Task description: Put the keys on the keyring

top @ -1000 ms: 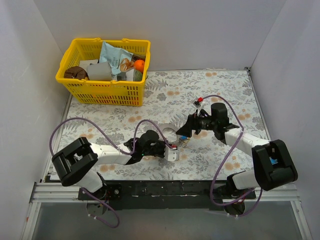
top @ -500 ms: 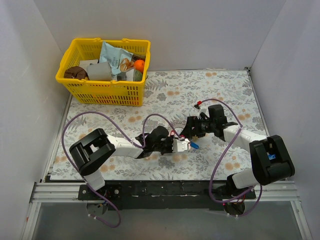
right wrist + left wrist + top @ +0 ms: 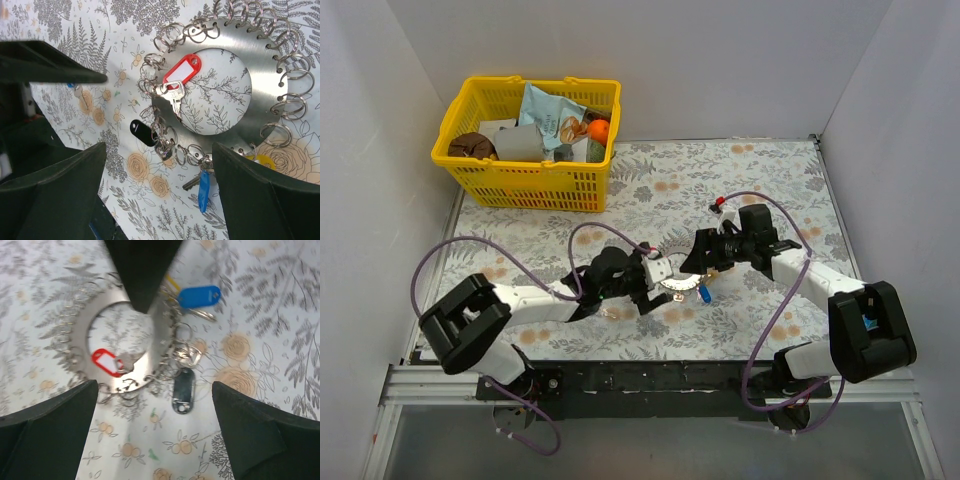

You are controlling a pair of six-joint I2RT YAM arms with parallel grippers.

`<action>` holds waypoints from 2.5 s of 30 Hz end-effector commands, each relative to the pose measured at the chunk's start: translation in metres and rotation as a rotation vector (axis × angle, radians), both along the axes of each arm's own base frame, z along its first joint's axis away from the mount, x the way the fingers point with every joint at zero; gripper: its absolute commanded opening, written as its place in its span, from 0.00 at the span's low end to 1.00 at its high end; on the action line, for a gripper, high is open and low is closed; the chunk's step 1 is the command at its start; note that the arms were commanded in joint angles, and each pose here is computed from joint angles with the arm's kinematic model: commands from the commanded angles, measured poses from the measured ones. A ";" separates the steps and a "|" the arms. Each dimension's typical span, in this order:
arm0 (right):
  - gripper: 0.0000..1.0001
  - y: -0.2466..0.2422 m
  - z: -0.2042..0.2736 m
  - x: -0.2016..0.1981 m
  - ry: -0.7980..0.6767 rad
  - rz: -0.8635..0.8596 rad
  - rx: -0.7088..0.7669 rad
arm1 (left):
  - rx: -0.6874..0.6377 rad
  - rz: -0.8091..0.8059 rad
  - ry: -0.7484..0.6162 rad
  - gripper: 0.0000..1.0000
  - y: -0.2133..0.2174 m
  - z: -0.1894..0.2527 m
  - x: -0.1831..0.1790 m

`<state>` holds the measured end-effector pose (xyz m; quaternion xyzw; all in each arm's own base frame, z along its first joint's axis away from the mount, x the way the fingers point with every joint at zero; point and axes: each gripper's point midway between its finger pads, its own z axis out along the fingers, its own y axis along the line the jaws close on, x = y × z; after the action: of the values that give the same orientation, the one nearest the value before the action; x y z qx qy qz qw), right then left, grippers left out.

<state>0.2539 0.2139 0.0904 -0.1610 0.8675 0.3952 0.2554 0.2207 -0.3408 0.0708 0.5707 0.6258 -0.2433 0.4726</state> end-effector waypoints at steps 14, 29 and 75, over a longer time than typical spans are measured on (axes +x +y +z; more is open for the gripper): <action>0.92 0.011 0.026 0.010 -0.107 0.068 -0.063 | -0.358 0.863 0.482 0.98 0.079 0.061 0.102; 0.87 0.043 0.019 0.003 -0.074 0.144 -0.129 | -0.333 0.716 0.708 0.98 0.069 0.040 0.075; 0.54 0.027 -0.008 -0.020 0.176 0.031 -0.283 | -0.227 0.606 0.777 0.88 0.048 0.012 0.054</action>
<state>0.2421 0.2460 0.0807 -0.1866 0.9257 0.2896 0.1563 0.2641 -0.2862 0.0734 0.1629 0.8682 -0.3637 0.2956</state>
